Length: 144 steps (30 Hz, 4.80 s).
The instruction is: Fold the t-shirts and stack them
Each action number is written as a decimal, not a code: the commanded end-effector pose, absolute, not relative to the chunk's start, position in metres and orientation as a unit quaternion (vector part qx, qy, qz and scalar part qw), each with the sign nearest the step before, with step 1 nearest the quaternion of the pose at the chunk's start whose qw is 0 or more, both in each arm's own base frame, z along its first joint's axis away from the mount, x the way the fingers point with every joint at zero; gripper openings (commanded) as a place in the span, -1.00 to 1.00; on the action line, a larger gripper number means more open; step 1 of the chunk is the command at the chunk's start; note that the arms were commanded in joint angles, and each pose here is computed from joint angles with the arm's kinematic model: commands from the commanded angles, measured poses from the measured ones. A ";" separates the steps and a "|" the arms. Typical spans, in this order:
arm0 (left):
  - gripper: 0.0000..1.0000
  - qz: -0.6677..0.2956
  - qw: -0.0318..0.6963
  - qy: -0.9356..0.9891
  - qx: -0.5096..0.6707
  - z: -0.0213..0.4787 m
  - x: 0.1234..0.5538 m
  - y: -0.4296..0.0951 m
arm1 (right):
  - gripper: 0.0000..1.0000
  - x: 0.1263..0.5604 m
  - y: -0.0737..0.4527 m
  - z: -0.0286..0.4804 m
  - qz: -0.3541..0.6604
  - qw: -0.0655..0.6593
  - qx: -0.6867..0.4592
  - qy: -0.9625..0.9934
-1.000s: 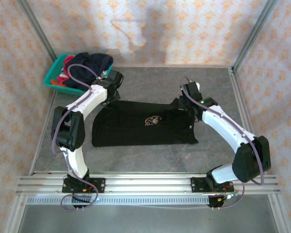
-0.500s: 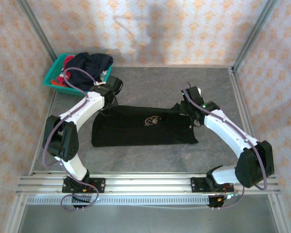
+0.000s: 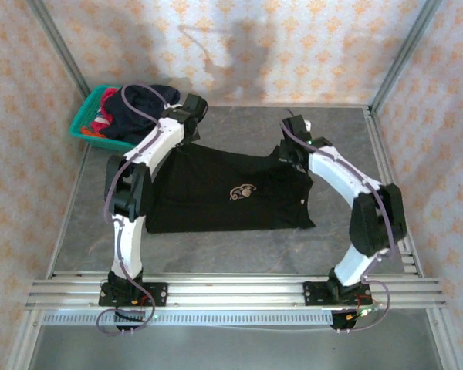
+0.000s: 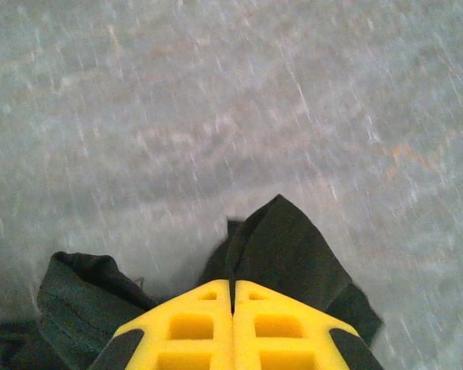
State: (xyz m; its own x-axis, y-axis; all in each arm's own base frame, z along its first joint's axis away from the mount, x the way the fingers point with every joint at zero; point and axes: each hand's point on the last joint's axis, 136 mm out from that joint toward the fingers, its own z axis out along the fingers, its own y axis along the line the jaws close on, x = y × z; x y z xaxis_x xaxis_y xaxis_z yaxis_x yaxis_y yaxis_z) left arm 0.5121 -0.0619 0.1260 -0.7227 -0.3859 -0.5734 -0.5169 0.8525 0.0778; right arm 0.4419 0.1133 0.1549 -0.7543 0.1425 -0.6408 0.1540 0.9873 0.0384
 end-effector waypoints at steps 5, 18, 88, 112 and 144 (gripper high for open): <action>-0.80 0.147 0.228 0.929 -0.250 0.090 0.522 -0.045 | -1.00 0.501 0.122 0.141 -0.009 0.337 0.069 0.939; 0.13 0.128 0.244 0.918 -0.284 0.101 0.533 -0.038 | -1.00 0.508 0.131 0.137 0.009 0.329 0.064 0.942; -1.00 0.061 0.268 0.911 -0.306 0.140 0.501 -0.035 | -1.00 0.452 0.127 0.196 0.073 0.370 0.068 0.924; -1.00 0.063 0.245 0.923 -0.289 0.135 0.379 -0.026 | -1.00 0.311 0.105 0.176 0.083 0.315 0.076 0.942; -1.00 0.094 0.193 0.930 -0.297 0.083 0.307 -0.013 | -1.00 0.229 0.123 0.084 0.057 0.173 0.047 0.982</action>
